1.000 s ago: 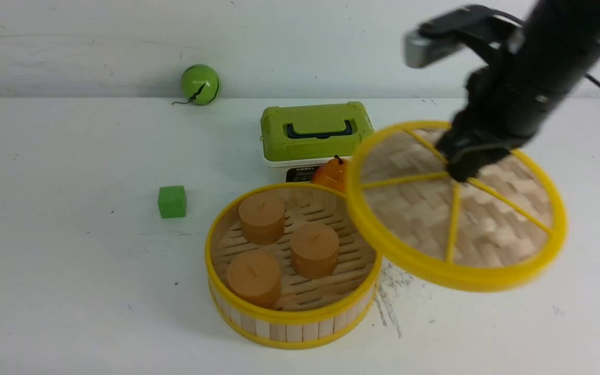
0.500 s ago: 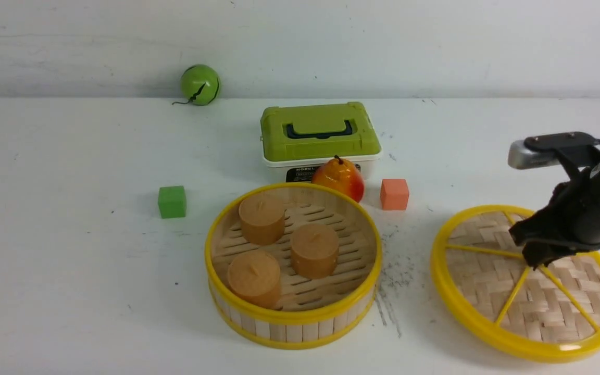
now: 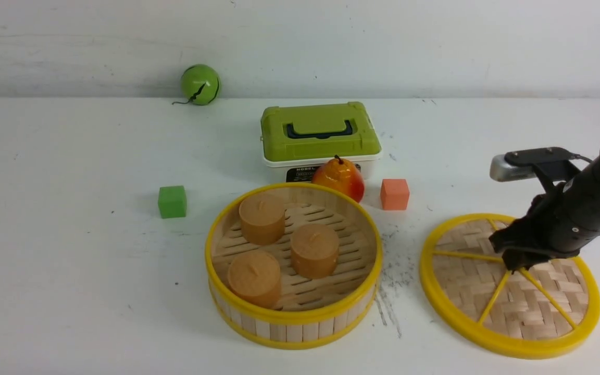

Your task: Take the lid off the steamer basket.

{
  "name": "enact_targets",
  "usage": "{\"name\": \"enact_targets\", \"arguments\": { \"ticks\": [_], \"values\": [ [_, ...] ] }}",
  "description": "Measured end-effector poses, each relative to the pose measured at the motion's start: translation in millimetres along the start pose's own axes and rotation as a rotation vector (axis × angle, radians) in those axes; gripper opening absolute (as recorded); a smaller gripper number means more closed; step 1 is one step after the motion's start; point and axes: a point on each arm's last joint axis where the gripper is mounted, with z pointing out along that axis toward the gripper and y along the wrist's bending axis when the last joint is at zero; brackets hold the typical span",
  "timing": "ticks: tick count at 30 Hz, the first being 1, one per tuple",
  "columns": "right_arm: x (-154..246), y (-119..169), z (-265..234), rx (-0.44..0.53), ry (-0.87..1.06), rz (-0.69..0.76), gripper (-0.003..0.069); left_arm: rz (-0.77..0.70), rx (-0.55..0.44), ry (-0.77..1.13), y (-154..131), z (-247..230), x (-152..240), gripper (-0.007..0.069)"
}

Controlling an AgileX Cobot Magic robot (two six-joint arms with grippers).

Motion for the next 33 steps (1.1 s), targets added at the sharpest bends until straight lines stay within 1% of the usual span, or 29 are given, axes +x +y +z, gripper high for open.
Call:
{"name": "enact_targets", "arguments": {
  "ticks": [1, 2, 4, 6, 7, 9, 12, 14, 18, 19, 20, 21, 22, 23, 25, 27, 33],
  "values": [
    [0.0, 0.1, -0.7, 0.000, -0.001, 0.000, 0.0249, 0.000, 0.000, 0.000, 0.0, 0.0, 0.0, 0.0240],
    [0.0, 1.7, -7.4, -0.006, -0.005, 0.001, 0.0298, 0.000, 0.000, 0.000, 0.0, 0.0, 0.0, 0.0240],
    [-1.0, 4.8, -21.9, -0.015, -0.030, 0.003, 0.0325, 0.000, 0.000, 0.000, 0.0, 0.0, 0.0, 0.0240],
    [-2.5, 9.4, -44.5, -0.026, -0.083, 0.005, 0.0335, 0.000, 0.000, 0.000, 0.0, 0.0, 0.0, 0.0240],
    [-2.7, 10.1, -47.5, -0.029, -0.090, 0.007, 0.0335, 0.000, 0.000, 0.000, 0.0, 0.0, 0.0, 0.0240],
    [-2.9, 18.8, -88.8, -0.051, -0.202, 0.011, 0.0328, 0.000, 0.000, 0.000, 0.0, 0.0, 0.0, 0.0240],
    [1.6, 28.1, -130.2, -0.077, -0.316, -0.005, 0.0289, 0.000, 0.000, 0.000, 0.0, 0.0, 0.0, 0.0240],
    [8.4, 35.3, -160.4, -0.093, -0.406, -0.043, 0.0246, 0.000, 0.000, 0.000, 0.0, 0.0, 0.0, 0.0240],
    [36.9, 48.8, -207.9, -0.123, -0.588, -0.127, 0.0121, 0.000, 0.000, 0.000, 0.0, 0.0, 0.0, 0.0240],
    [38.0, 49.6, -211.2, -0.126, -0.601, -0.126, 0.0115, 0.000, 0.000, 0.000, 0.0, 0.0, 0.0, 0.0240],
    [54.1, 54.0, -223.9, -0.138, -0.669, -0.141, 0.0066, 0.000, 0.000, 0.000, 0.0, 0.0, 0.0, 0.0240],
    [56.7, 54.1, -223.4, -0.137, -0.674, -0.144, 0.0055, 0.000, 0.000, 0.000, 0.0, 0.0, 0.0, 0.0240],
    [77.4, 57.9, -234.3, -0.147, -0.758, -0.150, 0.0006, 0.000, 0.000, 0.000, 0.0, 0.0, 0.0, 0.0240],
    [80.9, 58.9, -237.8, -0.151, -0.777, -0.149, -0.0002, 0.000, 0.000, 0.000, 0.0, 0.0, 0.0, 0.0240],
    [102.2, 60.3, -244.3, -0.141, -0.870, -0.154, -0.0022, 0.000, 0.000, 0.000, 0.0, 0.0, 0.0, 0.0240],
    [119.1, 60.9, -251.1, -0.122, -0.952, -0.161, -0.0022, 0.000, 0.000, 0.000, 0.0, 0.0, 0.0, 0.0240],
    [154.1, 61.4, -263.1, -0.087, -1.104, -0.159, -0.0022, 0.000, 0.000, 0.000, 0.0, 0.0, 0.0, 0.0240]
  ]
}}
